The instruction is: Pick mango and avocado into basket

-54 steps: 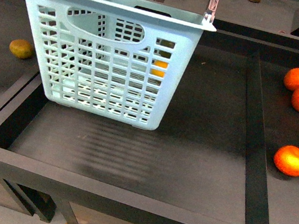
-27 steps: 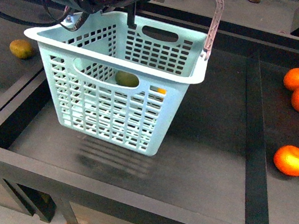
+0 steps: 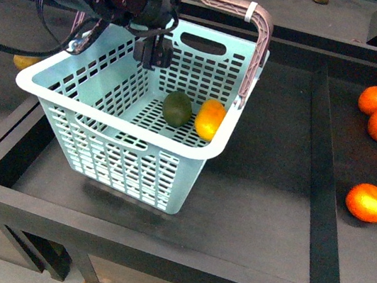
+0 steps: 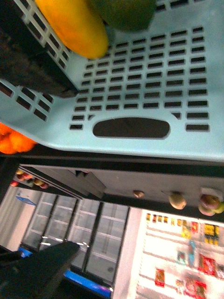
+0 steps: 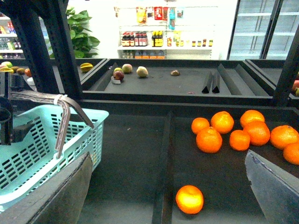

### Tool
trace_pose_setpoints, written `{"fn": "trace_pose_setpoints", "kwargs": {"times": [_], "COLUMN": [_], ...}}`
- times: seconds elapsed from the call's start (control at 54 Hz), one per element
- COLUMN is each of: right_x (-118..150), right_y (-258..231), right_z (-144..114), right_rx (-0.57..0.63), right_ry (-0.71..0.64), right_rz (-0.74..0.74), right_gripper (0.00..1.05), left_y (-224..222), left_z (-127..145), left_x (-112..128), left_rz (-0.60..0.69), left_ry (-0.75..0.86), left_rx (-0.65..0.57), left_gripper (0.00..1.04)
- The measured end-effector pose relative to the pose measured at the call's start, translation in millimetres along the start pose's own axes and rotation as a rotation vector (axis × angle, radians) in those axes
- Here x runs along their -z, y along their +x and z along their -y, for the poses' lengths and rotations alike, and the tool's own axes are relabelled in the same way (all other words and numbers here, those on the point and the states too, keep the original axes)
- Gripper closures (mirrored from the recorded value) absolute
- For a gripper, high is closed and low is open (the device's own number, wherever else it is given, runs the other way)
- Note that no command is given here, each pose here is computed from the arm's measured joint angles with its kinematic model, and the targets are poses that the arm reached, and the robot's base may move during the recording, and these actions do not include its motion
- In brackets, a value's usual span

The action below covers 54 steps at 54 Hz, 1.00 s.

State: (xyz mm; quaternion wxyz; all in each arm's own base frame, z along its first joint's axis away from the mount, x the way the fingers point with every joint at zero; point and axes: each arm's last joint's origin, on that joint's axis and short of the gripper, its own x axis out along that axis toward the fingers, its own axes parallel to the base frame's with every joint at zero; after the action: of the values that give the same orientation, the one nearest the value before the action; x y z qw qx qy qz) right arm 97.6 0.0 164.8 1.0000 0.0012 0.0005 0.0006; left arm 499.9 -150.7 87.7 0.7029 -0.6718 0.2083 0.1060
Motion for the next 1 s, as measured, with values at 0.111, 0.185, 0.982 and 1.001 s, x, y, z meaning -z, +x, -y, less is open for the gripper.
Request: {"fn": "trace_pose_setpoints", "kwargs": {"times": [0.111, 0.185, 0.982, 1.001], "right_x": [0, 0, 0, 0], "right_y": [0, 0, 0, 0], "right_z": [0, 0, 0, 0], "right_rx": [0.0, 0.0, 0.0, 0.0], "right_ry": [0.0, 0.0, 0.0, 0.0], "right_rz": [0.0, 0.0, 0.0, 0.0], "right_gripper": [0.08, 0.08, 0.08, 0.08], "left_y": [-6, -12, -59, -62], "left_z": [-12, -11, 43, 43], "left_x": [-1, -4, 0, -1], "left_rz": [-0.006, -0.007, -0.068, -0.068], "left_ry": [0.02, 0.029, 0.007, 0.012], "left_rx": [-0.09, -0.102, 0.007, 0.007], "left_gripper": [0.07, 0.07, 0.07, 0.07]}}
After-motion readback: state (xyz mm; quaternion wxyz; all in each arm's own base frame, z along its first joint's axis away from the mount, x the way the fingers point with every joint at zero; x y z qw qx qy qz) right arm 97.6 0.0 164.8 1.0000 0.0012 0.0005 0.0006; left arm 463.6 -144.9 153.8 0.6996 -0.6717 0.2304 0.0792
